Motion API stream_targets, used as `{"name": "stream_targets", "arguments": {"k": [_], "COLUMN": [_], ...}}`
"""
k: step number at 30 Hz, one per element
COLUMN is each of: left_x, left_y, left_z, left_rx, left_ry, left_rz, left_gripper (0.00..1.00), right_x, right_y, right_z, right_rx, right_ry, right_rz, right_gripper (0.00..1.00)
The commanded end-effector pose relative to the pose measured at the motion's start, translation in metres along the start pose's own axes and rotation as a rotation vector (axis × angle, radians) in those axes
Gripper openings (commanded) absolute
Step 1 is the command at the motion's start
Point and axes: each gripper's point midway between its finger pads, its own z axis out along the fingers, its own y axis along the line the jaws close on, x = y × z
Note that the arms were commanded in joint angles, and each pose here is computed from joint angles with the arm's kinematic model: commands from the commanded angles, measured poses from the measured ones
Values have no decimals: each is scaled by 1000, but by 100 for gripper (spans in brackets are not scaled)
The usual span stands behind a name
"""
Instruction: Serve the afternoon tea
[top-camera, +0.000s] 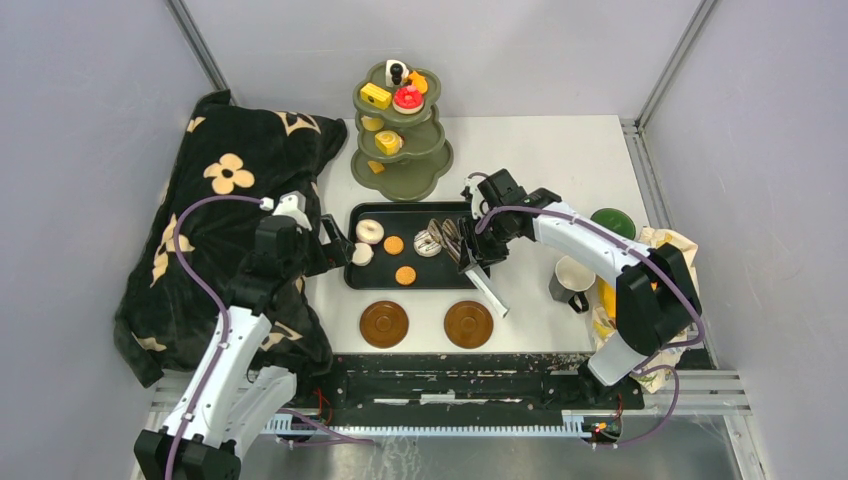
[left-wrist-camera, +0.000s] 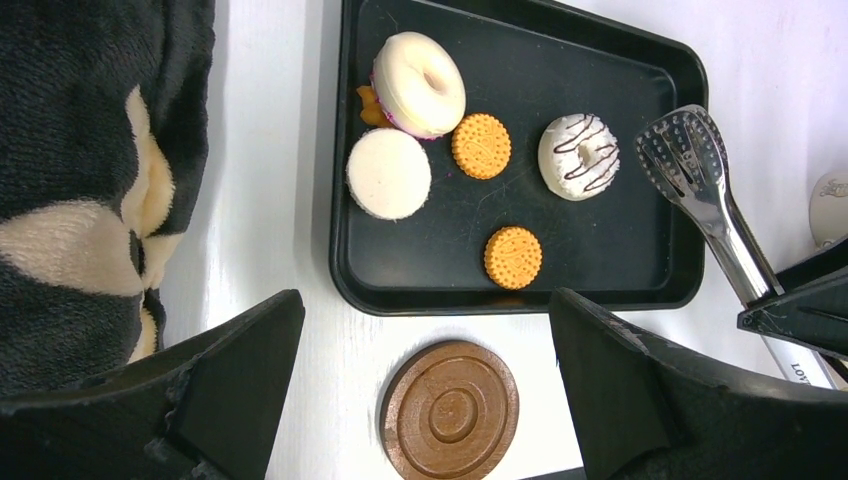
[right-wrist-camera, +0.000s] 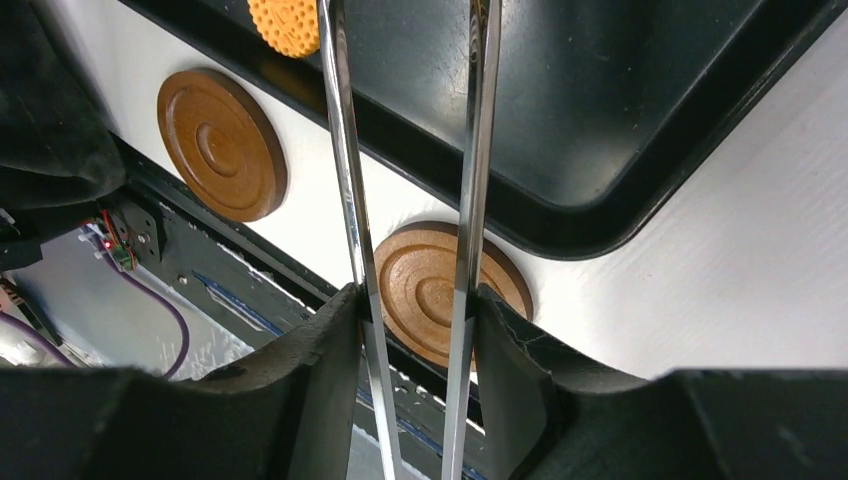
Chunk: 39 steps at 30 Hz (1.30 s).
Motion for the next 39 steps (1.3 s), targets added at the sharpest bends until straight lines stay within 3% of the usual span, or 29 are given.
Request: {"name": "stream_targets", "arguments": {"k": [1, 10, 19, 39], "left_x": [-11, -13, -20, -15], "left_y": [-11, -12, -14, -11], "left_z": [-3, -4, -1, 8], "left_rx": [47, 50, 41, 27], "left_ry": [-48, -52, -50, -12], "left_rz": [-12, -4, -2, -1], "left_gripper": [99, 99, 99, 99], "right_x": [-16, -4, -14, -16], "right_y": [17, 16, 11, 15], "right_z": [-8, -11, -6, 11], "right_rx": [-65, -98, -80, -117], "right_ry": [-81, -44, -128, -78], "right_rz": [4, 119, 236, 250], "right_gripper": [48, 48, 50, 53]}}
